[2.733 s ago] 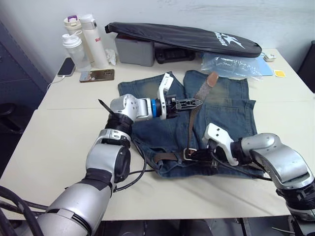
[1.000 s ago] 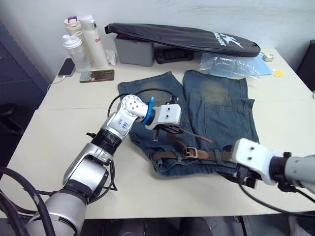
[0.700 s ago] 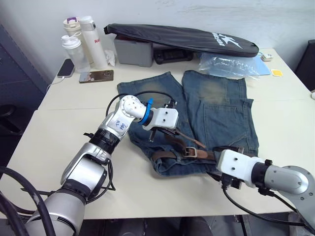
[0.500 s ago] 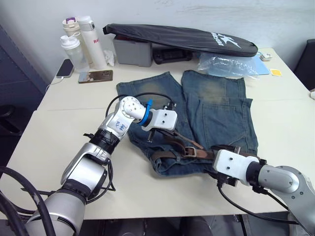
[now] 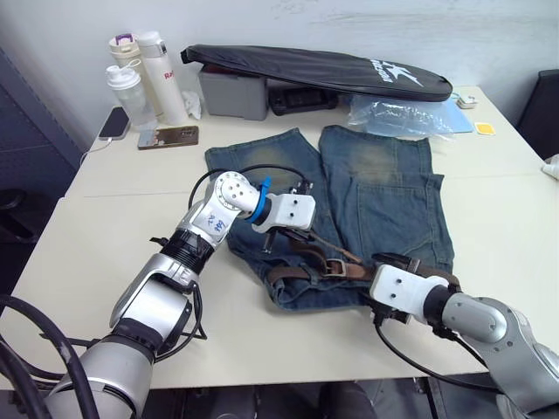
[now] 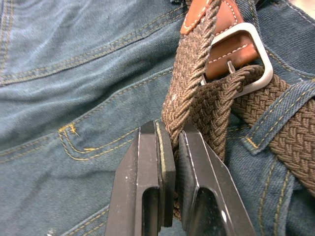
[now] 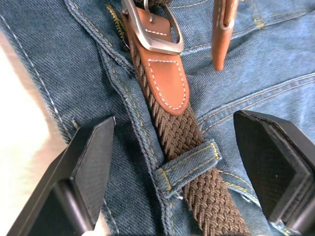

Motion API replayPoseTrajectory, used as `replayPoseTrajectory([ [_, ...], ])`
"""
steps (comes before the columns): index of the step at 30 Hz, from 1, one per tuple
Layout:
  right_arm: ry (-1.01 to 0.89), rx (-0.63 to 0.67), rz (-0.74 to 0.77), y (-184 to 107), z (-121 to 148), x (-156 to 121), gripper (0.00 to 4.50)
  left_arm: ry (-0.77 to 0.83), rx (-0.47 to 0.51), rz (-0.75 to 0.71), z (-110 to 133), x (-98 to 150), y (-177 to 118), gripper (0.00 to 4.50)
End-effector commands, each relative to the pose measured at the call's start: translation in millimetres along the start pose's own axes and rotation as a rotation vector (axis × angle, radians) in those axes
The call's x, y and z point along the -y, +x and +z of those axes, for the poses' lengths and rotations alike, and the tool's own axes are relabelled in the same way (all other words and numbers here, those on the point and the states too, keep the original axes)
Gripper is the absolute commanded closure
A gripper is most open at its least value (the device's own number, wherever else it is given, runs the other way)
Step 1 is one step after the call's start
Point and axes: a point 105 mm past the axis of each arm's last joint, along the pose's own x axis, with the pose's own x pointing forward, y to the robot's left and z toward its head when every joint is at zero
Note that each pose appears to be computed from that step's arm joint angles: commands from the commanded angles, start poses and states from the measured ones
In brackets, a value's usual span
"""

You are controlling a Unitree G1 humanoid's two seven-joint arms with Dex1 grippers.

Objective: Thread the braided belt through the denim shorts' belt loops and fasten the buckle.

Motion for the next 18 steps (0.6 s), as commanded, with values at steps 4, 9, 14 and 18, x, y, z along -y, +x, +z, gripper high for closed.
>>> replayPoseTrajectory([
  [4, -0.045, 0.067, -0.044, 4, 10, 7, 1.62, 0.008, -0.059, 0.073, -6, -15, -15, 4.50],
  [9, -0.053, 0.078, -0.039, 10, 9, 7, 3.87, -0.022, -0.086, 0.141, -11, -25, -21, 4.50],
  [14, -0.027, 0.090, -0.057, 13, 8, 11, 4.48, -0.054, -0.125, 0.189, -18, -31, -28, 4.50],
  [18, 0.084, 0.092, -0.119, 12, 5, 22, 4.48, -0.071, -0.170, 0.205, -25, -33, -37, 4.50],
])
